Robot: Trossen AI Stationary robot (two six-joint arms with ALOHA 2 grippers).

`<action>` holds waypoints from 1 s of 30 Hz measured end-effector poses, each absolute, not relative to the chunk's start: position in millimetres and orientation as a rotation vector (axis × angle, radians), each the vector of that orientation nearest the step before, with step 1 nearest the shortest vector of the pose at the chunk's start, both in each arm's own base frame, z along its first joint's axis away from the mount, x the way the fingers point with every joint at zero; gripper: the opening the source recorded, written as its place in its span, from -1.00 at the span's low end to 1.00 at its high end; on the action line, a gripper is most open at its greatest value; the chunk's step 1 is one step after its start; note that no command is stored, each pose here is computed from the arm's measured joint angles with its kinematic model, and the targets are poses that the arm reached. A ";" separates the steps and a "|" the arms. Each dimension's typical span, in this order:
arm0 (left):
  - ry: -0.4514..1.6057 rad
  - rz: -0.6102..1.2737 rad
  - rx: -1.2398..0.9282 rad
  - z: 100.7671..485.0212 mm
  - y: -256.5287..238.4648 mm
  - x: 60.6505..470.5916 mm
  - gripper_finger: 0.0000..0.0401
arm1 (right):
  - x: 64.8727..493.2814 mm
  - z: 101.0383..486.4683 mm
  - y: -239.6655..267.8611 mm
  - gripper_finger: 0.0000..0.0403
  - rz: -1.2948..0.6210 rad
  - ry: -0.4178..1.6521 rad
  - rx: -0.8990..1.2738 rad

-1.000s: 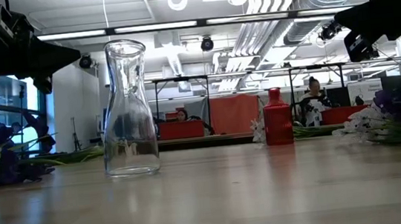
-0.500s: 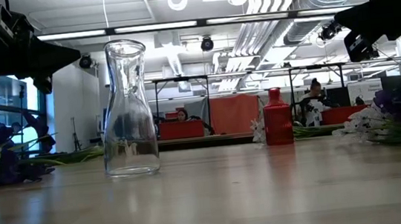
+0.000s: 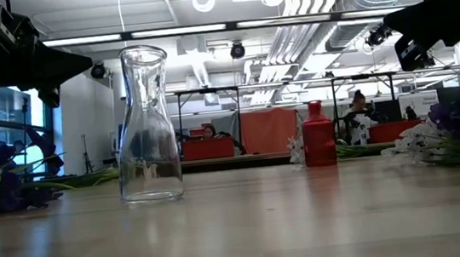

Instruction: Sort flowers into vase by color

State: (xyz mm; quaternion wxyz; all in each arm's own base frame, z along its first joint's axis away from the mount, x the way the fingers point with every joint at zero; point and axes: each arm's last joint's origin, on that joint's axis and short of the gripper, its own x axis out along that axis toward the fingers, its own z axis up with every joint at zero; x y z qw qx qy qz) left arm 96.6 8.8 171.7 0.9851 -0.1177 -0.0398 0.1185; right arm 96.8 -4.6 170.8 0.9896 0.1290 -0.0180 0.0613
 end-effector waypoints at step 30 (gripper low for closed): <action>-0.080 0.239 -0.236 171.7 8.8 96.6 -1.00 | 125.8 265.7 55.1 -1.00 0.477 0.653 1.087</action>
